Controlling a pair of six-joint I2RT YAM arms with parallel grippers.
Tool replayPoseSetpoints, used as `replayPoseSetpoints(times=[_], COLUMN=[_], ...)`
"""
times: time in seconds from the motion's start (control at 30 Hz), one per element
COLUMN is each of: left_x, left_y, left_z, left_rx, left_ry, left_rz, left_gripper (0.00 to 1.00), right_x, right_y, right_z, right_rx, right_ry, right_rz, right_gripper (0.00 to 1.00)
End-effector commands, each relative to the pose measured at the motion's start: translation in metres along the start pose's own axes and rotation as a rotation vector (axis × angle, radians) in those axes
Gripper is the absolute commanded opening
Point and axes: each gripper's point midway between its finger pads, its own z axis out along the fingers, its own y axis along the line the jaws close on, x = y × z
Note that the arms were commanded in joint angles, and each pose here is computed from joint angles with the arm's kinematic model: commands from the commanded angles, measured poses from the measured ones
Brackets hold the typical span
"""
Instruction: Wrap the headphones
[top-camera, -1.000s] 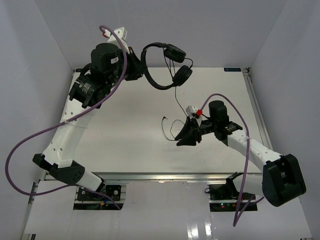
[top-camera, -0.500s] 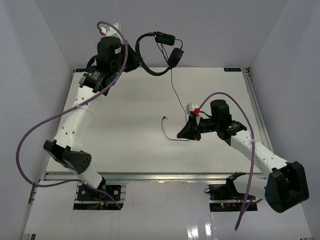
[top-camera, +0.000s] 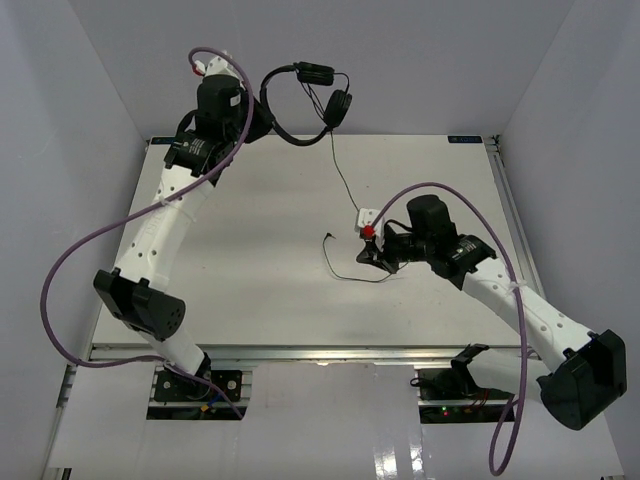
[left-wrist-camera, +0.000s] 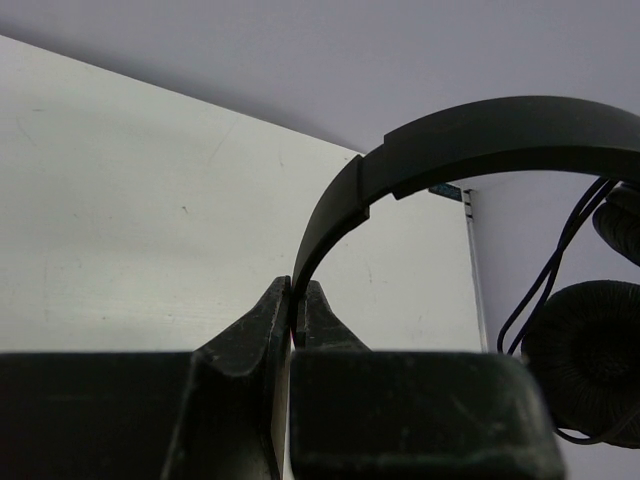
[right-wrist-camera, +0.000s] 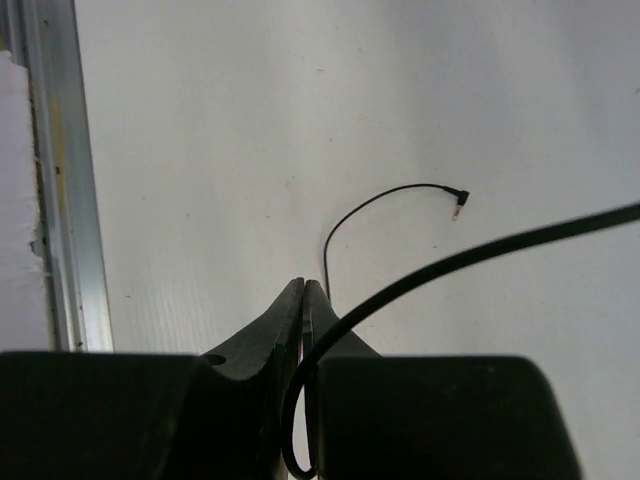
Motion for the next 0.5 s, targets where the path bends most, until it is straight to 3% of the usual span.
replayPoseSetpoints(times=[0.0, 0.1, 0.27, 0.47], left_x=[0.02, 0.05, 0.137, 0.234], left_y=[0.024, 0.042, 0.085, 0.075], left_z=[0.036, 0.047, 0.052, 0.03], left_rx=[-0.083, -0.118, -0.186, -0.121], left_ry=[0.039, 0.107, 0.278, 0.441], left_rz=[0.086, 0.153, 0.289, 0.463], left_gripper=[0.0, 0.0, 0.0, 0.0], right_x=[-0.009, -0.014, -0.042, -0.061], right_y=[-0.023, -0.043, -0.086, -0.112], right_z=[-0.027, -0.042, -0.066, -0.069], right_rx=[0.181, 0.286, 0.473, 0.57], right_ry=[0.187, 0.257, 0.337, 0.363], right_rz=[-0.226, -0.297, -0.417, -0.478], right_gripper=[0.08, 0.08, 0.08, 0.08])
